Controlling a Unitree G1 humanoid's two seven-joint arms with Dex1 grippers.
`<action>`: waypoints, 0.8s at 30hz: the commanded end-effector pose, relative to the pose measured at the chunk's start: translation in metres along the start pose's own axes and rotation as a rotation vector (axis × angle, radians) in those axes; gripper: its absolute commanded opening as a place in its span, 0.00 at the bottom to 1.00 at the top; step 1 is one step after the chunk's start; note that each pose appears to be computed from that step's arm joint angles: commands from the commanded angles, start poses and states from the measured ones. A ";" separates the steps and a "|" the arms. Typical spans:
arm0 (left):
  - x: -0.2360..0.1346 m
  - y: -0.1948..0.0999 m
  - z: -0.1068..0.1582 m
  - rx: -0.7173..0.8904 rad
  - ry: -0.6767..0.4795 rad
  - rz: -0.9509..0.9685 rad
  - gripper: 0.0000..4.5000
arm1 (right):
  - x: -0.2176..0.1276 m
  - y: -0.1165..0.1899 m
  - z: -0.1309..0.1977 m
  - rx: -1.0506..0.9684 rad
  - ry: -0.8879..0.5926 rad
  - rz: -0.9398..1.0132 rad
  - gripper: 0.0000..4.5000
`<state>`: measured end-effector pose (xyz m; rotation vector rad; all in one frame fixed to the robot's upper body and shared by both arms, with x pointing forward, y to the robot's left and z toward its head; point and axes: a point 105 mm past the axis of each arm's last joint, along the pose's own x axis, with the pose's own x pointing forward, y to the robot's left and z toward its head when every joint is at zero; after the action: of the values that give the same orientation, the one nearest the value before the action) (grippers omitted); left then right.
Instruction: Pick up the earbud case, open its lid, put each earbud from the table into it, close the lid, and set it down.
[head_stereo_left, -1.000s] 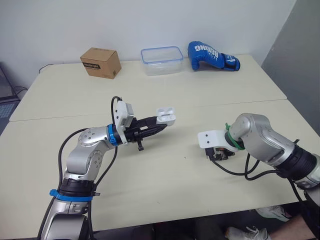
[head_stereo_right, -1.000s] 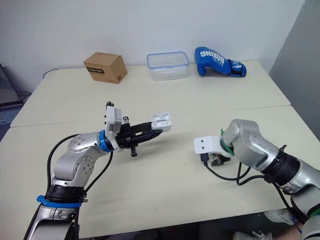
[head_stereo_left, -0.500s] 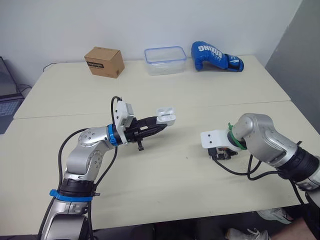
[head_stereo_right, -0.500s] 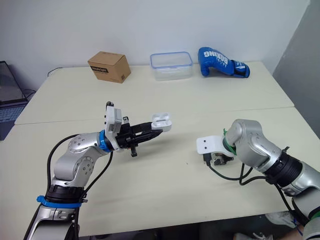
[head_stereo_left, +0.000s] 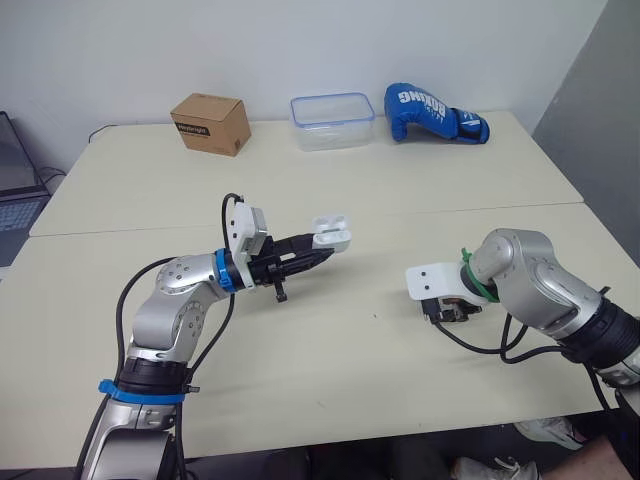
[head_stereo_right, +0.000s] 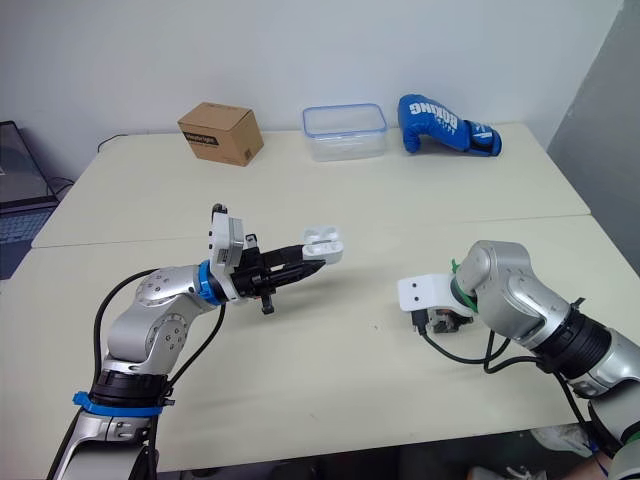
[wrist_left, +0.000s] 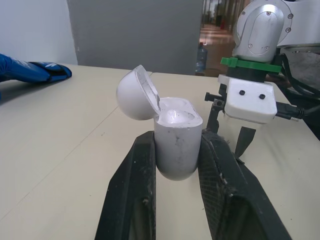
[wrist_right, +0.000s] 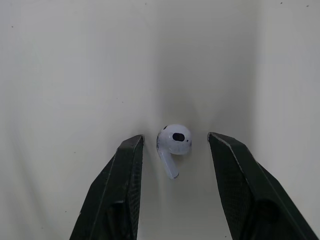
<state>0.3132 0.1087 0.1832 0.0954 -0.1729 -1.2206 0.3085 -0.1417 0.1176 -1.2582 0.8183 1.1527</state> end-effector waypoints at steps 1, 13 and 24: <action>0.000 -0.003 0.011 0.041 -0.019 -0.014 0.18 | 0.002 0.005 -0.001 0.009 0.008 0.020 0.47; 0.000 -0.003 0.011 0.042 -0.018 -0.009 0.18 | 0.002 0.004 -0.001 0.000 0.012 0.013 0.09; 0.000 0.001 0.012 0.061 -0.031 0.031 0.18 | -0.022 -0.015 0.014 0.298 -0.239 -0.081 0.09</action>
<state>0.3145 0.1102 0.1813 0.0948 -0.1712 -1.1951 0.3085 -0.1344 0.1231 -1.0093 0.8092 1.1076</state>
